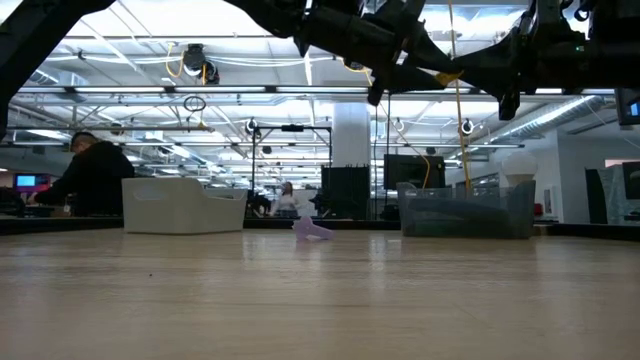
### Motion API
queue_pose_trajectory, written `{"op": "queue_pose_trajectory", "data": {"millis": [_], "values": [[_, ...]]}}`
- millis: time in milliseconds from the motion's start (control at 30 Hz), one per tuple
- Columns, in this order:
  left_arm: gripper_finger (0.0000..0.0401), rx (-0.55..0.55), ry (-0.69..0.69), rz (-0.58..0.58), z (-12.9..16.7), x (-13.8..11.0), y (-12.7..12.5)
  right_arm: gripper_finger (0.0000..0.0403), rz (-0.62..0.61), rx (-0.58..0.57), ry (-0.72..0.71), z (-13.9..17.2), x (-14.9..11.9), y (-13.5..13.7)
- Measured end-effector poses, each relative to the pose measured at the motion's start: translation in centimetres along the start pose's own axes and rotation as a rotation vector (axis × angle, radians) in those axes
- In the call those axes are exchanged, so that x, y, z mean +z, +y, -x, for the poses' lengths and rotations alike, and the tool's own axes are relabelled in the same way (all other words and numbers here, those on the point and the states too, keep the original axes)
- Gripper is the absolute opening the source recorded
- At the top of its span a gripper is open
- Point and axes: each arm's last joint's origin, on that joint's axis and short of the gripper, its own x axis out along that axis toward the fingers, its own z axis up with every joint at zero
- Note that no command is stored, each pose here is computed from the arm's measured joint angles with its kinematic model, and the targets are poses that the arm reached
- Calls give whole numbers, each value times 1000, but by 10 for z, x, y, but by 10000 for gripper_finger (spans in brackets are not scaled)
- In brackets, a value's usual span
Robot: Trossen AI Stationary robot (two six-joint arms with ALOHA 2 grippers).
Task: Pick and place Stapler, Stapler remover, tape
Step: Put the yellow small stapler into the black bin
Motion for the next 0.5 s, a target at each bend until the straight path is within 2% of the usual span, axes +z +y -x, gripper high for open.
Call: {"op": "queue_pose_trajectory", "data": {"millis": [233, 500], "values": [[212, 15, 10, -15, 1, 0, 7, 54, 1, -13, -5, 0, 0, 0], [239, 31, 17, -6, 3, 1, 18, 54, 5, -37, -7, 0, 0, -1]]}}
